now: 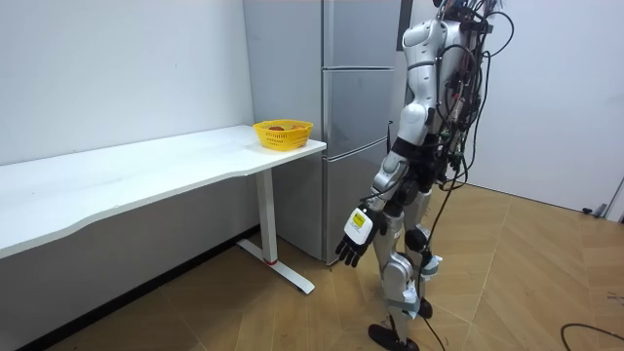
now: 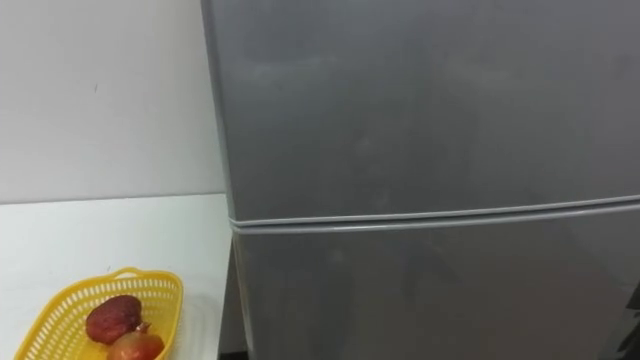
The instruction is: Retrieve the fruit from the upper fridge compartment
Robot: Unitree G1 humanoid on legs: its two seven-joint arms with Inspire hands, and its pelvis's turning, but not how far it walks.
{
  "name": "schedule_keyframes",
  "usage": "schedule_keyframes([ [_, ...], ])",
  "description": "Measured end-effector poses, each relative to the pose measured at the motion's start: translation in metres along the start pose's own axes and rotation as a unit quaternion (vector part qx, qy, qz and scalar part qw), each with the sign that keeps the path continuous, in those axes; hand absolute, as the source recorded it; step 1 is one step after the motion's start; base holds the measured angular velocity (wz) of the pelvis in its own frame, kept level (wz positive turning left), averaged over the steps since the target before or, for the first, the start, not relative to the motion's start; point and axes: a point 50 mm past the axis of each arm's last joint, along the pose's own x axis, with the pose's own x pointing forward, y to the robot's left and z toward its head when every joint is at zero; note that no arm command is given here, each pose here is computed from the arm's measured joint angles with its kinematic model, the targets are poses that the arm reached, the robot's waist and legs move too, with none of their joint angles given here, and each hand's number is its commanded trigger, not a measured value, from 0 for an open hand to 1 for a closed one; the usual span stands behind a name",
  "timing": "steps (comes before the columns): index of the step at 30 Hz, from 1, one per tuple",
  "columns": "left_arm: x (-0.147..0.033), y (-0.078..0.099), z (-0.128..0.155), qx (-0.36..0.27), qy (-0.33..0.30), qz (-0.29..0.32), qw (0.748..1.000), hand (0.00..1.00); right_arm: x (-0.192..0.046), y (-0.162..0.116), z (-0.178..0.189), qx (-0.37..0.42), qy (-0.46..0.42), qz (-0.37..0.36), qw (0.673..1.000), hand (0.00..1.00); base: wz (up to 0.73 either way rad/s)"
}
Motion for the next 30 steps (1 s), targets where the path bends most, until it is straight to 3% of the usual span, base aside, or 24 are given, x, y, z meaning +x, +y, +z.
schedule_keyframes([
  [12,0.000,-0.003,-0.004,0.004,0.037,-0.021,0.999,0.00,-0.008,0.006,-0.046,-0.073,0.129,0.130,0.980,0.00,0.00],
  [22,-0.002,-0.019,-0.011,-0.002,0.060,-0.048,0.997,0.00,-0.012,0.018,-0.046,-0.177,0.123,0.195,0.957,0.00,0.02],
  [30,-0.002,-0.022,-0.011,0.001,0.070,-0.059,0.996,0.00,-0.013,0.021,-0.046,-0.244,0.118,0.213,0.939,0.00,0.06],
])
